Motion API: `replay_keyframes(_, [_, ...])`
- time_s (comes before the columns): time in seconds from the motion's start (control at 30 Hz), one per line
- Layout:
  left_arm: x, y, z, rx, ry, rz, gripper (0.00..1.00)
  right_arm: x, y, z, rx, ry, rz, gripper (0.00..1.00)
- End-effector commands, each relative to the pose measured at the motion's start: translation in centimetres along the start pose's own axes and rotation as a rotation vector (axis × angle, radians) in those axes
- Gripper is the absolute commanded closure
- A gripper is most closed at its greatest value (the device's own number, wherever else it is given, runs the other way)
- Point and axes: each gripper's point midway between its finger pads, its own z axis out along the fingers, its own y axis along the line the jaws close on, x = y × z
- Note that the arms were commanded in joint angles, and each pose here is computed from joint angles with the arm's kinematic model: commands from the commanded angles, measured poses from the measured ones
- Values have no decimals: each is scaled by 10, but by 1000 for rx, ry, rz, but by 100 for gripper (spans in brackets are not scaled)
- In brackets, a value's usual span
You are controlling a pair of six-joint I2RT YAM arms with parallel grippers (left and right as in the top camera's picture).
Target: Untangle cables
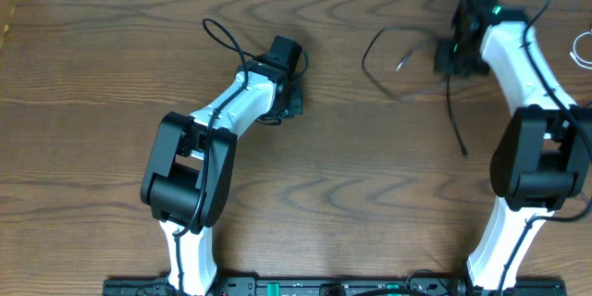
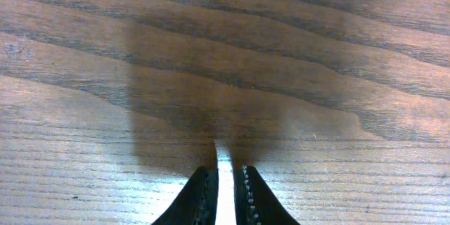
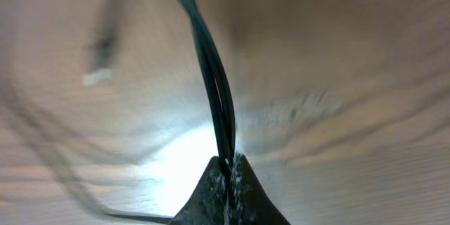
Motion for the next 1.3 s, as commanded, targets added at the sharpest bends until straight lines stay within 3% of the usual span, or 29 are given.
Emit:
replay_keyframes(0.0, [0, 2, -5, -4, -12, 11, 85, -59, -5, -85, -37, -238, 43, 99])
replay_keyframes(0.23, [0, 2, -5, -4, -12, 11, 85, -126, -35, -158, -36, -520, 109, 99])
replay_keyframes(0.6, [-1, 1, -5, -2, -15, 11, 85, -177, -131, -194, 67, -780, 263, 99])
replay_keyframes(0.93, [-1, 1, -5, -2, -16, 11, 85, -210, -177, -143, 89, -852, 344, 99])
replay_keyframes(1.27, [-3, 1, -5, 2, -22, 7, 85, -236, -226, -84, 8, -976, 641, 99])
